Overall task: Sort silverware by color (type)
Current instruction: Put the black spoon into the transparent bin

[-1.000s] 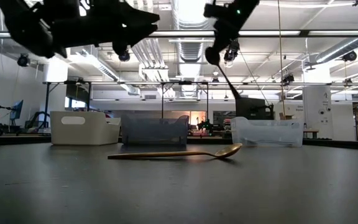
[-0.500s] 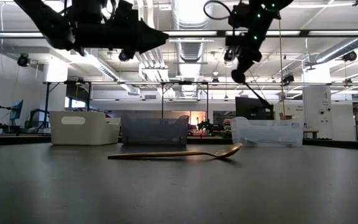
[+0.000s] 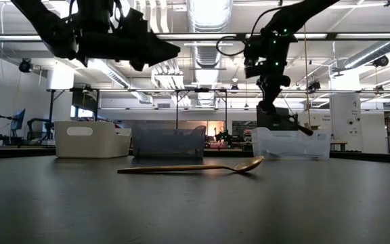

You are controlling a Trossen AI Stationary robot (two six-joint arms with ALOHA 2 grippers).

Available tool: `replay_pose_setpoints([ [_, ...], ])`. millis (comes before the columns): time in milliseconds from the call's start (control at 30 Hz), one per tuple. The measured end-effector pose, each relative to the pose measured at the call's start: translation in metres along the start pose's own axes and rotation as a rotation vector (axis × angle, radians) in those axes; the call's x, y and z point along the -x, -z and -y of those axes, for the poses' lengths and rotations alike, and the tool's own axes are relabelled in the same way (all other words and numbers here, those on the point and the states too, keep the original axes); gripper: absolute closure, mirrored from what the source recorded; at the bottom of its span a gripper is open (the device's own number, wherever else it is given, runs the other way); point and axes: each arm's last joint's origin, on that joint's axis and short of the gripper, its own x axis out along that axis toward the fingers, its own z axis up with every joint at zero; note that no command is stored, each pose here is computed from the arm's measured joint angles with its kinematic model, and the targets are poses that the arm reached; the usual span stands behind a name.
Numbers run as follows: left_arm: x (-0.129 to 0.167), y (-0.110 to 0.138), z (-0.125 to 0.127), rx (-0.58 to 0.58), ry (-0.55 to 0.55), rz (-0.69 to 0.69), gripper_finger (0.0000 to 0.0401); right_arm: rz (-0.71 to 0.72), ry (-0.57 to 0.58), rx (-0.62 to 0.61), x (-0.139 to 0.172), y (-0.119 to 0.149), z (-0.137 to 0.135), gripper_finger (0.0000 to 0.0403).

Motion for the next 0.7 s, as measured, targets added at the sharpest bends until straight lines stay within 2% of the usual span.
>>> replay_pose_setpoints([
  [333,0.007,-0.005,-0.006,-0.014,-0.033,0.016,0.0256,-0.074,-0.06,-0.039,-0.028,-0.001,0.0,0.0391],
  [700,0.016,-0.011,-0.01,-0.036,-0.068,-0.041,0.0256,-0.09,-0.063,-0.176,-0.034,-0.002,0.0,0.0391],
])
